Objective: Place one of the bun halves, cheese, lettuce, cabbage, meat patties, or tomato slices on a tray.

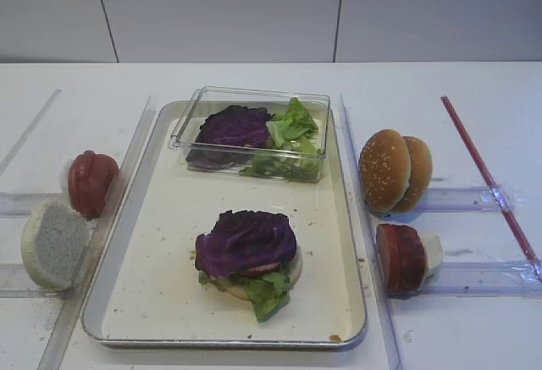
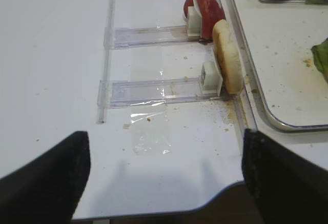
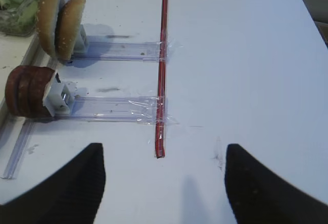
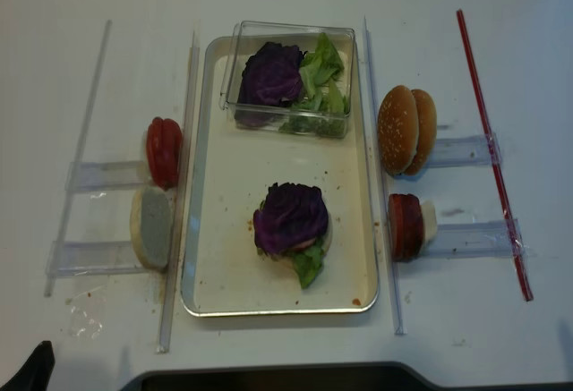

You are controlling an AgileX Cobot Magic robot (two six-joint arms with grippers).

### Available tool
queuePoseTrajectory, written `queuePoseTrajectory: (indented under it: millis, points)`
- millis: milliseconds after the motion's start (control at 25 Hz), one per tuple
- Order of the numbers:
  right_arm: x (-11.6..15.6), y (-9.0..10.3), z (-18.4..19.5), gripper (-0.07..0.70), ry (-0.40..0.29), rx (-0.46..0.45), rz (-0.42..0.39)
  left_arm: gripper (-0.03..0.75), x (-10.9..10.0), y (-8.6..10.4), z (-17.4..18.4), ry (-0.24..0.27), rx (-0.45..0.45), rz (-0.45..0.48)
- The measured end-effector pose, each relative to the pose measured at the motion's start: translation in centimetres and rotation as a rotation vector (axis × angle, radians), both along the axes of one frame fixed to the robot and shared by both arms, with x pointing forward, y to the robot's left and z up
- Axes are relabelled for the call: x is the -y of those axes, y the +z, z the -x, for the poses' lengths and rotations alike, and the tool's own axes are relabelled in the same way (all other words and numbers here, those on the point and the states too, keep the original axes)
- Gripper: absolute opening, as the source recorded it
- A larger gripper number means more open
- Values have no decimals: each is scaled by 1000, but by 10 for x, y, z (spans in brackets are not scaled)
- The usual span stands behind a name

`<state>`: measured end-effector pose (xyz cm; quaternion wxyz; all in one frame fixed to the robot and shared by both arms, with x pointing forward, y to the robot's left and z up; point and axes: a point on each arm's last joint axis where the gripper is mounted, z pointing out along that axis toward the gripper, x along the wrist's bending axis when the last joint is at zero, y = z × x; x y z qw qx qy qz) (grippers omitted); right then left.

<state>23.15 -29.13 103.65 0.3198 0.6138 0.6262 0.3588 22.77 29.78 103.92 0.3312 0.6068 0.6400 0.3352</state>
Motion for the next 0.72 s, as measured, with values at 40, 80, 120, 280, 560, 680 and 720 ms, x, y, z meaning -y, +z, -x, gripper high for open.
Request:
queuePoseTrajectory:
  millis: [40, 80, 120, 280, 560, 680, 720]
  points:
    - [0, 0, 0, 511, -1, 0, -1, 555, 0, 0, 0, 0, 0, 0]
    - [0, 0, 0, 511, -1, 0, -1, 555, 0, 0, 0, 0, 0, 0]
    - [0, 0, 0, 511, -1, 0, -1, 555, 0, 0, 0, 0, 0, 0]
    - [0, 0, 0, 511, -1, 0, -1, 555, 0, 0, 0, 1, 0, 1]
    - [0, 0, 0, 511, -1, 0, -1, 548, 0, 0, 0, 1, 0, 1]
    - [0, 0, 0, 511, -1, 0, -1, 547, 0, 0, 0, 1, 0, 1]
    - [0, 0, 0, 511, -1, 0, -1, 547, 0, 0, 0, 1, 0, 1]
